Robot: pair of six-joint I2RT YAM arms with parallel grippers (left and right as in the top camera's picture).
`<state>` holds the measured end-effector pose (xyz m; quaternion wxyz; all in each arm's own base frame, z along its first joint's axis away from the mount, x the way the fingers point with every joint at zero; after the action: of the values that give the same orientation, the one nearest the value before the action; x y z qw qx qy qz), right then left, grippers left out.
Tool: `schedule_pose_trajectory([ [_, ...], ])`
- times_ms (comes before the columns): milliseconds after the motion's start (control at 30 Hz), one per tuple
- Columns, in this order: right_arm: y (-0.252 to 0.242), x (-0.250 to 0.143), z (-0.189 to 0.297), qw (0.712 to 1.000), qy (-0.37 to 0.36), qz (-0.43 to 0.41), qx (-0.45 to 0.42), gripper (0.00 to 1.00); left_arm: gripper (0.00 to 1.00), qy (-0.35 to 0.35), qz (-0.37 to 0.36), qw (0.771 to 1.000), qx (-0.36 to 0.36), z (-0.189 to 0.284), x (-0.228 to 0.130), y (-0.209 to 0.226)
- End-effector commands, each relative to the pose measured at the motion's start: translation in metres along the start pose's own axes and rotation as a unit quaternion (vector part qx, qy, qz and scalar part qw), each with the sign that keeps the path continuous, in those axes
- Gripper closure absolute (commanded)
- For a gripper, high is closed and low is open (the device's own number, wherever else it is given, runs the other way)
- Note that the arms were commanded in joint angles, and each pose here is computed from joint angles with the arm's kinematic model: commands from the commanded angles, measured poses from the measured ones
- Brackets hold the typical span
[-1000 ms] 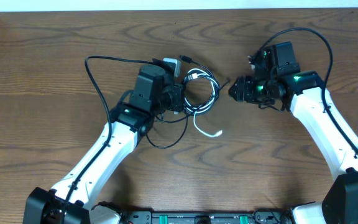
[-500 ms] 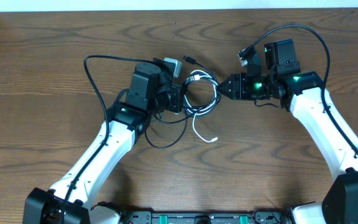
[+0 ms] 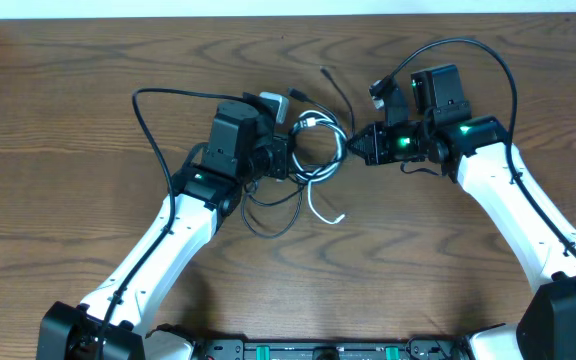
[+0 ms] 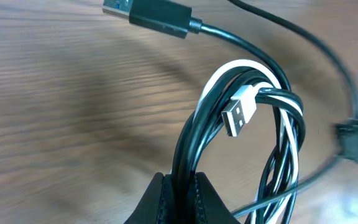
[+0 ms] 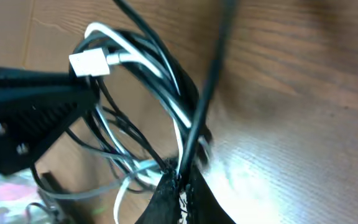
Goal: Untangle cables
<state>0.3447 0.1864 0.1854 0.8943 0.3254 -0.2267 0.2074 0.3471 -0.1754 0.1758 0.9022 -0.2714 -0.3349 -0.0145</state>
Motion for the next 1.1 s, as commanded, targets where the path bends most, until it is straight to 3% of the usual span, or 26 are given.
schedule_pose_trajectory([
  [0, 0.008, 0.011, 0.019, 0.996, -0.029, 0.077, -0.014, 0.99, 0.93, -0.04, 0.006, 0.996, 0.074, 0.003, 0.012, 0.021],
  [133, 0.029, 0.036, 0.073, 0.983, -0.116, 0.138, -0.033, 0.99, 0.93, -0.036, 0.008, 0.996, 0.085, 0.0, 0.01, 0.026],
  [300, 0.027, 0.047, 0.135, 0.965, -0.192, 0.147, -0.099, 0.99, 0.93, -0.035, 0.009, 0.994, 0.101, -0.004, 0.008, 0.032],
  [567, -0.034, 0.03, 0.246, 0.891, -0.274, 0.039, -0.361, 0.99, 0.93, -0.054, 0.009, 0.985, 0.162, -0.005, 0.012, 0.051],
  [733, -0.062, 0.015, 0.285, 0.846, -0.306, -0.054, -0.434, 0.99, 0.93, -0.077, 0.008, 0.975, 0.207, 0.001, 0.018, 0.063],
  [800, -0.066, 0.012, 0.283, 0.851, -0.31, -0.079, -0.416, 0.99, 0.92, -0.081, 0.015, 0.974, 0.209, 0.001, 0.019, 0.064],
  [900, -0.061, 0.016, 0.258, 0.891, -0.289, -0.072, -0.344, 0.94, 0.93, -0.076, 0.036, 0.98, 0.181, -0.002, 0.017, 0.057],
  [967, -0.052, 0.016, 0.223, 0.933, -0.251, -0.07, -0.248, 0.81, 0.92, -0.047, 0.035, 0.994, 0.096, -0.009, 0.012, 0.032],
  [1067, -0.041, 0.008, 0.178, 0.97, -0.185, -0.09, -0.133, 0.76, 0.93, -0.036, 0.006, 0.999, 0.018, -0.012, 0.014, 0.008],
])
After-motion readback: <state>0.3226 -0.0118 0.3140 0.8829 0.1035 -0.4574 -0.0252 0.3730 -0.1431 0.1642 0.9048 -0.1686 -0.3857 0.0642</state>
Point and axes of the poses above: each gripper's point midway between its finger pads, its own z axis back along the fingers, its own y axis along the line the jaws close on, x = y × z, the point moved 3 cm from there along z, back along the fingers, and after that the axes turned 12 degrees about z, right-handed, at the moved point
